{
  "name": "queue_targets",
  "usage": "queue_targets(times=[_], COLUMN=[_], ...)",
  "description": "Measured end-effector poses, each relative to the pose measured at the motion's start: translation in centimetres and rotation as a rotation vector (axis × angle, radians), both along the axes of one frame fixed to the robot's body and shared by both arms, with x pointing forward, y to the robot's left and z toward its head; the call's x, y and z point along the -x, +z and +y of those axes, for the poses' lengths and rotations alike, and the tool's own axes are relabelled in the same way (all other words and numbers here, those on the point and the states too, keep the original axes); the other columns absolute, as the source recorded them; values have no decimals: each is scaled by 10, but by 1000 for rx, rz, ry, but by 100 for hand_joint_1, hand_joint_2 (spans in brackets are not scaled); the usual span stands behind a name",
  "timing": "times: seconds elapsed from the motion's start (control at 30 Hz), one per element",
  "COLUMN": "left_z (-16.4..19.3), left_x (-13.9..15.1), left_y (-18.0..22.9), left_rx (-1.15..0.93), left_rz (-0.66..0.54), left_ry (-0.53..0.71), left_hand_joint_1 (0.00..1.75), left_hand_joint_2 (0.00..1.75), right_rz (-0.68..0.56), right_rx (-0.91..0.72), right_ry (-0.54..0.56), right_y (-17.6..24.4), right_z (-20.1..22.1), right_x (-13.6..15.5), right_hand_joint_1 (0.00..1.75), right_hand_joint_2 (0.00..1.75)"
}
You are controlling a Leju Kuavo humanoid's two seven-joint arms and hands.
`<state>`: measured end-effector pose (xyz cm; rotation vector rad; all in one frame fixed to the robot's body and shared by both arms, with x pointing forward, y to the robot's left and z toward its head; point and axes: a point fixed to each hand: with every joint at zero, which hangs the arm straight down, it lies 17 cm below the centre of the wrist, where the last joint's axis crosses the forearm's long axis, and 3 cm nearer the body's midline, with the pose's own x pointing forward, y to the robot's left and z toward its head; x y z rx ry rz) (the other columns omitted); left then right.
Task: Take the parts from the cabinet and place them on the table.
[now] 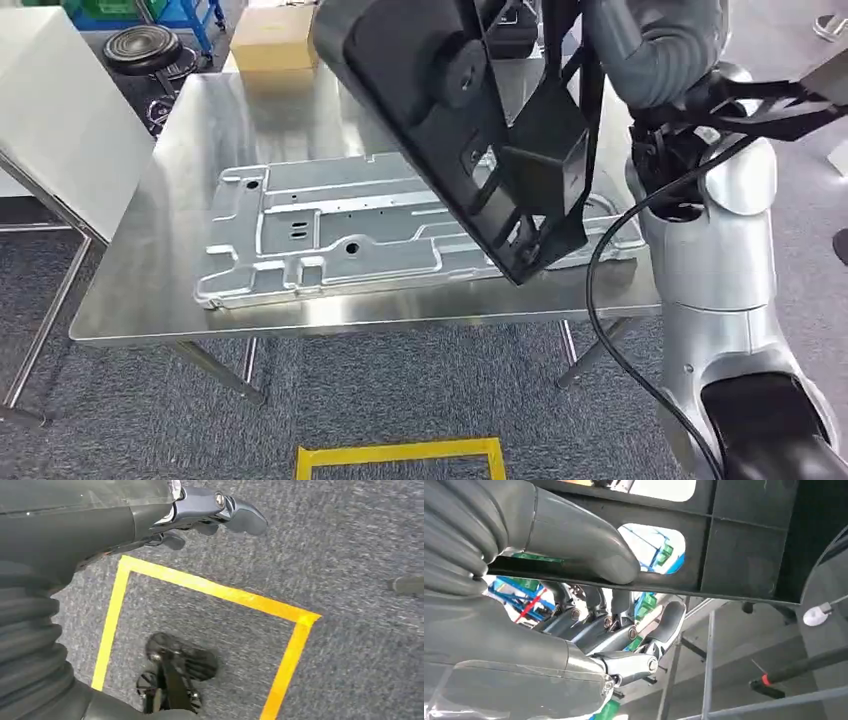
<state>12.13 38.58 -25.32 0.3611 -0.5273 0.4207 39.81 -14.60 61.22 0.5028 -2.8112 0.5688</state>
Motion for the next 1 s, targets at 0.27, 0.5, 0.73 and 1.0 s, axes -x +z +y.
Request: queue_targets(times=[0.27,0.5,0.73,1.0], left_z=[0,1,-2,0], left_x=[-2,0,-4,-1], left_y=[1,0,1,1], left_rx=[-2,-5,-1,-3], left_rz=[-5,-2,-10,-4], left_ry=[-1,0,-15,-22], left_hand_joint_1=[0,0,0,0], left_hand_joint_2=[175,175,175,175], right_rz=[19,53,59,90], right_rx=[-5,-9,-11,-3], right_ry=[-4,-3,-19,-48], right_y=[-5,-21,-28,-46], right_z=[-1,-3,-5,-6], right_x=[-7,-15,-17,-24], right_hand_joint_1=[175,175,175,175], right_hand_joint_2=[175,175,175,175])
